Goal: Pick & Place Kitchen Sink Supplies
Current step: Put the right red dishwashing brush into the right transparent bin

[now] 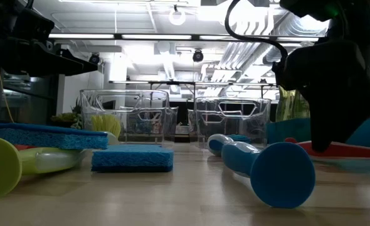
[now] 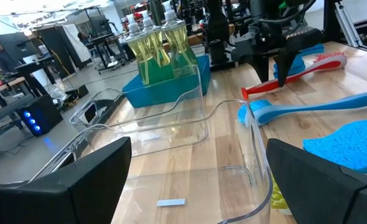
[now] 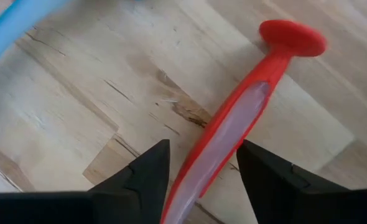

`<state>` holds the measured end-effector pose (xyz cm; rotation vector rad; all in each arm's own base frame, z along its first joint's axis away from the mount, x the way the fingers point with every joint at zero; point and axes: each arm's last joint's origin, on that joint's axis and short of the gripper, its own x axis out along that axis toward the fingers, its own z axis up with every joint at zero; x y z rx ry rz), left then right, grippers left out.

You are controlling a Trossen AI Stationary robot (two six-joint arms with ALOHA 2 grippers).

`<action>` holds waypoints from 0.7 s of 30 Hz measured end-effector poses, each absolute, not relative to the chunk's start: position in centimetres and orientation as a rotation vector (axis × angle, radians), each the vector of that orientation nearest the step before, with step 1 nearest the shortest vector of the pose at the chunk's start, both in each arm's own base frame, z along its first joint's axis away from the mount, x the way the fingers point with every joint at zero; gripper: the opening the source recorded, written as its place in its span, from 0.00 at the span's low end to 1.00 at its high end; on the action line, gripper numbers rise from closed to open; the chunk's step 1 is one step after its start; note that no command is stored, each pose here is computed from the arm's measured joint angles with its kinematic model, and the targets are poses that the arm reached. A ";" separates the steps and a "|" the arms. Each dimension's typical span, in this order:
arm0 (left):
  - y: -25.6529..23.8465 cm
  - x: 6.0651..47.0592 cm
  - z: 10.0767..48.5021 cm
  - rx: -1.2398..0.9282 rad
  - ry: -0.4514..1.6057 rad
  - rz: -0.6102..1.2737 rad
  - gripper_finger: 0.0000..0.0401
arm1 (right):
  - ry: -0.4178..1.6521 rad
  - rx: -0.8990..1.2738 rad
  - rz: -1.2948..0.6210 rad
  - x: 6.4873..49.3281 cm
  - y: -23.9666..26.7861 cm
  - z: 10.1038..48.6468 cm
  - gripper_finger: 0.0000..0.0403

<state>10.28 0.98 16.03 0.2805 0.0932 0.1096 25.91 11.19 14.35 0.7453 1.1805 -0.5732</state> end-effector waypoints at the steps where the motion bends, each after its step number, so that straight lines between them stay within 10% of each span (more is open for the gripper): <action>1: 1.0 10.3 16.0 0.280 0.094 0.110 0.91 | 1.188 0.744 -0.567 26.0 11.2 14.2 0.44; 21: 1.0 10.3 16.0 0.281 0.092 0.110 0.91 | 1.111 0.690 -0.529 25.9 11.0 15.5 0.17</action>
